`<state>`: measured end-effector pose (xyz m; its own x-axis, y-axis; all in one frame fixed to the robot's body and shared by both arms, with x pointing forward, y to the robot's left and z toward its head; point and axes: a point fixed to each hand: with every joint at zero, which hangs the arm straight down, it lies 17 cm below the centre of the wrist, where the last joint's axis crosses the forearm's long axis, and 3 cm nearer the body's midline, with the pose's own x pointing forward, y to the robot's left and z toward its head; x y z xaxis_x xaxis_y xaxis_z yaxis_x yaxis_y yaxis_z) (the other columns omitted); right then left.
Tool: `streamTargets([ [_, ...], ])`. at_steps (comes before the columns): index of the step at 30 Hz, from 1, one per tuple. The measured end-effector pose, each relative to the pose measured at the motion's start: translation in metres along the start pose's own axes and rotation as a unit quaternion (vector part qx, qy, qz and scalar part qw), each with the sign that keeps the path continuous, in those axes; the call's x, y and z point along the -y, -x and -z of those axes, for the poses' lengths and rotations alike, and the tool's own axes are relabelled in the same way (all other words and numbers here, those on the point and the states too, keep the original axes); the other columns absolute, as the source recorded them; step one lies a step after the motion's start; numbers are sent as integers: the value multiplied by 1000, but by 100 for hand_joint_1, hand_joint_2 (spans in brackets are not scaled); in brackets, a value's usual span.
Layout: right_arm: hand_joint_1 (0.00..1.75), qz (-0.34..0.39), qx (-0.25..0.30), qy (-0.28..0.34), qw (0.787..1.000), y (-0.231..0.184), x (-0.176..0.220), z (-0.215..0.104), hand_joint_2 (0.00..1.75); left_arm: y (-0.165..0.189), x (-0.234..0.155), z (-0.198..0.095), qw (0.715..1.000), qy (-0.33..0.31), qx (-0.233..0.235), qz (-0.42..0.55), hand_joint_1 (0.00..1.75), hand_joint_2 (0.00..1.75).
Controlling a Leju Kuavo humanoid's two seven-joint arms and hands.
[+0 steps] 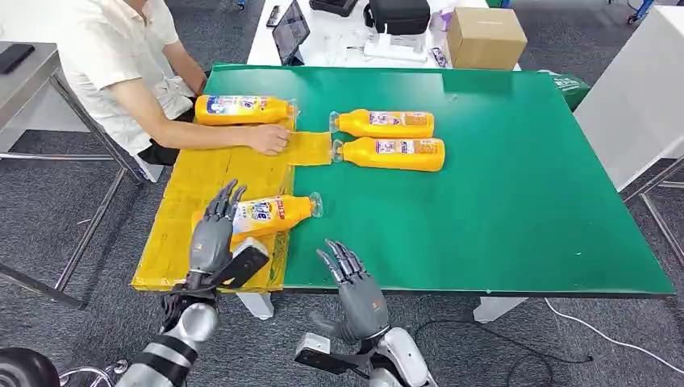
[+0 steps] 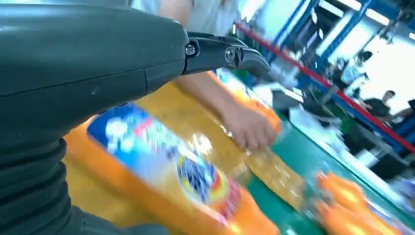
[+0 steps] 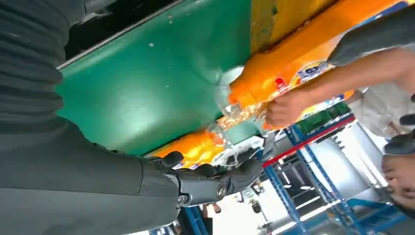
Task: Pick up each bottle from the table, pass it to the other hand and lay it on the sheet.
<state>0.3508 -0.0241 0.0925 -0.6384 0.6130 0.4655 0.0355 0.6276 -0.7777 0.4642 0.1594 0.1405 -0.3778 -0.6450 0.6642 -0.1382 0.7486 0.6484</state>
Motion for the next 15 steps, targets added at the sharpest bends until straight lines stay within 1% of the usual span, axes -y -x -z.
streamTargets([
  [3, 0, 14, -17, 10, 1000, 5, 5, -4, 175, -15, 3, -12, 999, 9, 4, -52, 0, 175],
  [6, 0, -5, -37, 9, 999, 19, 10, -6, 175, -29, 3, -21, 993, 13, 4, -118, 0, 175],
  [10, 0, -68, -70, -4, 995, 58, 22, -12, 175, -45, -2, -26, 982, 2, -2, -188, 0, 175],
  [12, 0, -120, -80, -3, 990, 85, 40, -12, 175, -49, -7, -25, 974, -20, -10, -226, 0, 175],
  [15, 0, -182, -91, 11, 979, 127, 77, -7, 175, -50, -13, -26, 962, -54, -22, -267, 0, 175],
])
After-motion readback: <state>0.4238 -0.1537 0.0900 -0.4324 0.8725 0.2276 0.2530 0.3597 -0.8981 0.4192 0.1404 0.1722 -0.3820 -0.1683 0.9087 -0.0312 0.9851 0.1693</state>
